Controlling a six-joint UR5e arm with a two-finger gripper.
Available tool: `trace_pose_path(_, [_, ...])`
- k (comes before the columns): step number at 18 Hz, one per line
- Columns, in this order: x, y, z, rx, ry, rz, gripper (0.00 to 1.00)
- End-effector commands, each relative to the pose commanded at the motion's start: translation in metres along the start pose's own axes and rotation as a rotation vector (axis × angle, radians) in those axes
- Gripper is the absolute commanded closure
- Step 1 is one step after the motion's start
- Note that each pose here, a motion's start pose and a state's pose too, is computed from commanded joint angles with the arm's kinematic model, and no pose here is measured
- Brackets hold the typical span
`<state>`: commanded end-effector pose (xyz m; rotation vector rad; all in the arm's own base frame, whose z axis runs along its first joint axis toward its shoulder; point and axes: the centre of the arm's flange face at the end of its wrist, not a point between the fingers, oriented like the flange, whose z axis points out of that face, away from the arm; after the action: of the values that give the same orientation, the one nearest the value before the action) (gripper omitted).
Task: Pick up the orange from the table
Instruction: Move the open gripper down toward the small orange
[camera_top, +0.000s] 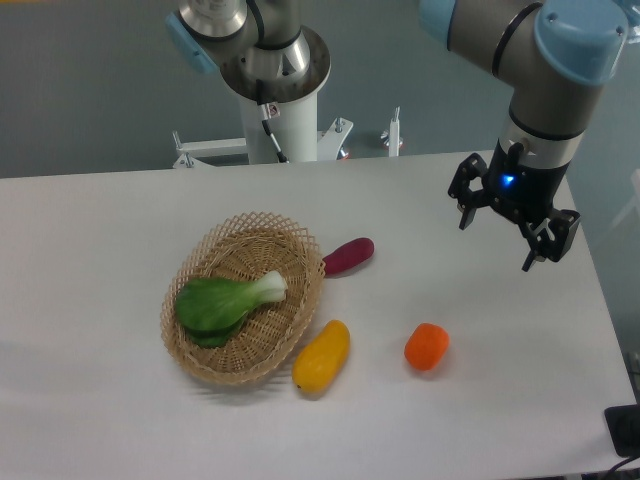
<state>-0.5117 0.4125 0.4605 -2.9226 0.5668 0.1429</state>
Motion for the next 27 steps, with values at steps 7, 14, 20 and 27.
trace_pose_path(7, [0.005,-0.001,0.011,0.007,-0.01,0.015,0.0])
trace_pose_path(14, [0.029,-0.03,0.072,0.032,-0.114,-0.078,0.0])
trace_pose_path(20, [0.023,-0.039,0.119,0.018,-0.065,-0.076,0.0])
trace_pose_path(27, [0.016,-0.036,0.139,0.015,-0.055,-0.095,0.0])
